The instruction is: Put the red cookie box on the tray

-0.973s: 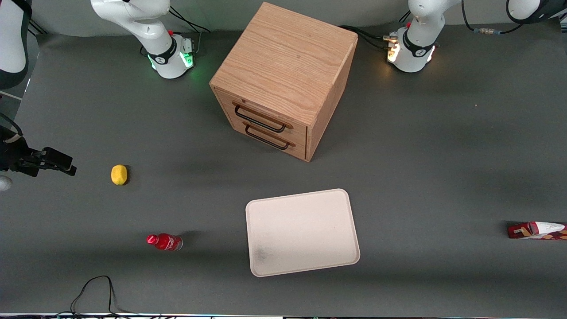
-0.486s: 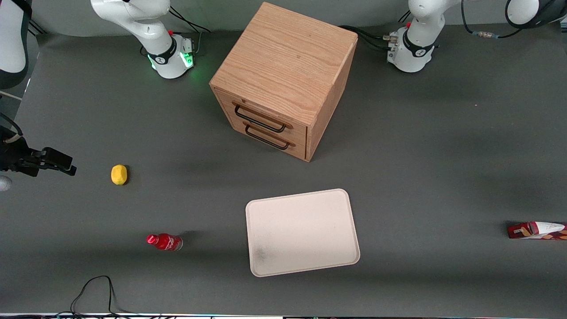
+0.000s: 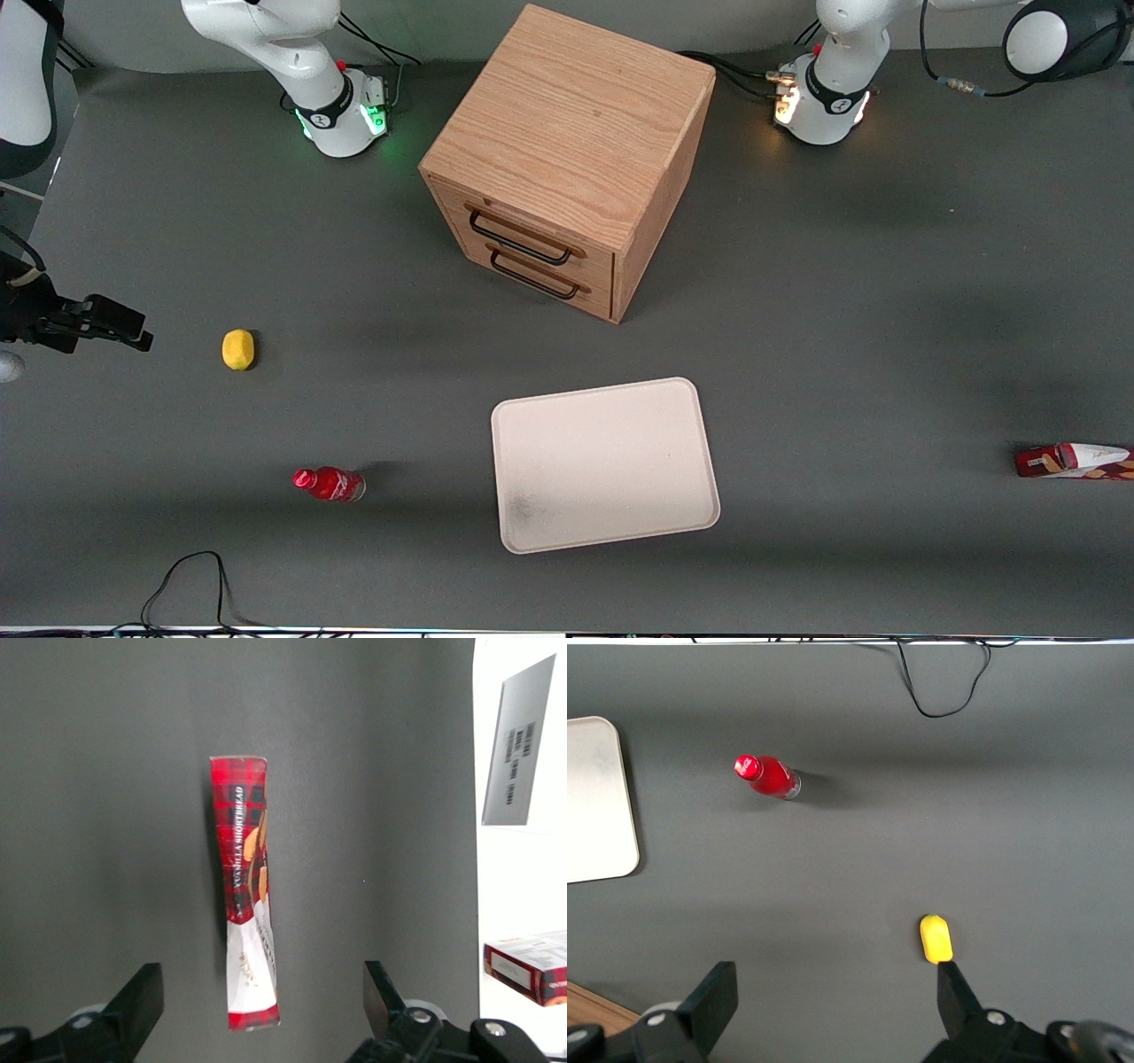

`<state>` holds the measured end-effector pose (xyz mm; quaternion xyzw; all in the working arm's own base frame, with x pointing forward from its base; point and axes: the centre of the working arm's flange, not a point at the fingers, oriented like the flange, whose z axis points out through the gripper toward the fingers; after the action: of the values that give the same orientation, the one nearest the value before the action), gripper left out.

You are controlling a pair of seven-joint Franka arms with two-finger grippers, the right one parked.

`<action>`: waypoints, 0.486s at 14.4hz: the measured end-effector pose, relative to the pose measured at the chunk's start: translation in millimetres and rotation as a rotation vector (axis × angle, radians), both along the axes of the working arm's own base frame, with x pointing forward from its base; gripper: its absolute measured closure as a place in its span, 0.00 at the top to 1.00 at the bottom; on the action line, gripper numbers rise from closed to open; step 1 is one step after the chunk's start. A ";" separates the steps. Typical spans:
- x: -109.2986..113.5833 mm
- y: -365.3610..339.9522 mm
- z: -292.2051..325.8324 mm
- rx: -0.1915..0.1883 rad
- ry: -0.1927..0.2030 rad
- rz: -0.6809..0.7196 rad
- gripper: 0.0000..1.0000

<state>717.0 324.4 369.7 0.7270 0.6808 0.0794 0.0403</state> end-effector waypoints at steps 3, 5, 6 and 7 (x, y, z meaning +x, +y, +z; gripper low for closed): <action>4.4 -0.6 -30.0 0.000 -0.006 -0.002 1.00; 5.9 0.3 -44.0 -0.001 -0.008 -0.002 1.00; 6.2 0.5 -50.9 -0.002 -0.006 -0.001 1.00; 6.1 0.6 -58.4 -0.004 -0.002 -0.001 1.00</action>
<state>723.1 325.0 311.4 0.7273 0.6805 0.0788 0.0424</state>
